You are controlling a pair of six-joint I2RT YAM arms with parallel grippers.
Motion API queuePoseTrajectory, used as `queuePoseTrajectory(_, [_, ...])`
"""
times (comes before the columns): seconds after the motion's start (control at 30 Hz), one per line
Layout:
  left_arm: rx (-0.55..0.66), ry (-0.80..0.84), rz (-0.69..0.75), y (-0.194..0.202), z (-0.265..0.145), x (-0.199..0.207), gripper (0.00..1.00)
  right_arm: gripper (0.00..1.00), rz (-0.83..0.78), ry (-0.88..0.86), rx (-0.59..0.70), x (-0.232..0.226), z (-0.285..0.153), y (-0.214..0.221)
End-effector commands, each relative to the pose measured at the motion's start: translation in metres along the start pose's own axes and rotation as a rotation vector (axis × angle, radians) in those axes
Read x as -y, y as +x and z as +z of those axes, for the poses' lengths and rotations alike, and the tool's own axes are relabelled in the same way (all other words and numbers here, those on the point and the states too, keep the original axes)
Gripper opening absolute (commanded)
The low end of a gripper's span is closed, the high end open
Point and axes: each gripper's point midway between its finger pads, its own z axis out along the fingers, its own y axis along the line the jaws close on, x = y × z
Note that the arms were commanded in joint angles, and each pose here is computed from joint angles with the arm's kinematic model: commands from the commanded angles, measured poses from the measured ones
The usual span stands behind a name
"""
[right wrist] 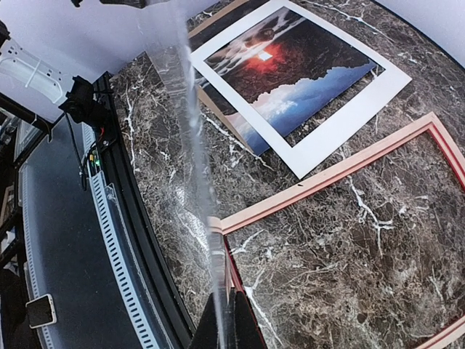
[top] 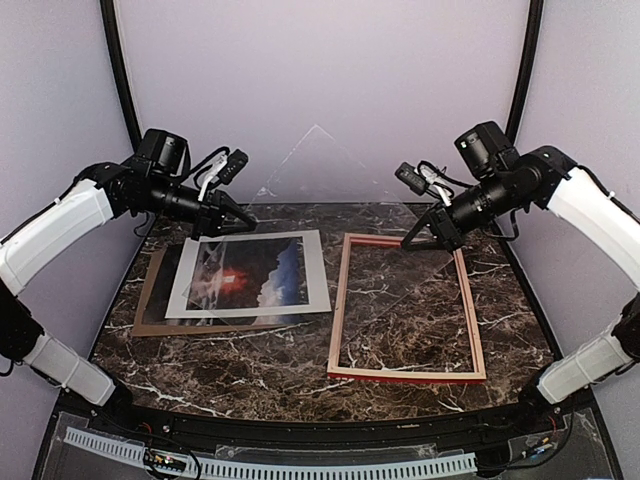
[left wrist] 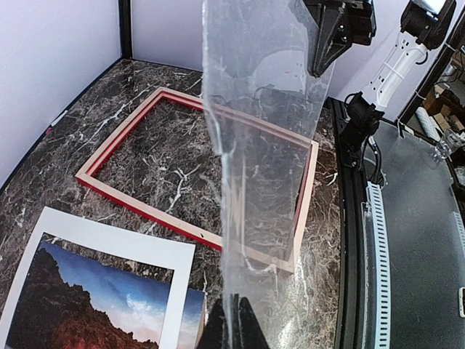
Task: Put the photo into the frame
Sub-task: Pass from the right arm to the left
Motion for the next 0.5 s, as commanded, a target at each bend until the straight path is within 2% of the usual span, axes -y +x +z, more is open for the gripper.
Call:
queuePoseTrajectory(0.0, [-0.009, 0.016, -0.031, 0.0093, -0.0038, 0.0093, 0.01, 0.00, 0.007, 0.005, 0.059, 0.0073, -0.0010, -0.0179])
queuePoseTrajectory(0.17, [0.008, 0.053, -0.049, 0.0062, -0.0026, 0.0154, 0.08, 0.00, -0.004, -0.001, 0.062, 0.0079, -0.0002, -0.0220])
queuePoseTrajectory(0.47, [-0.010, 0.074, -0.072, 0.0082, 0.0038, 0.0189, 0.09, 0.00, -0.012, -0.011, 0.061, 0.0103, 0.0044, -0.0262])
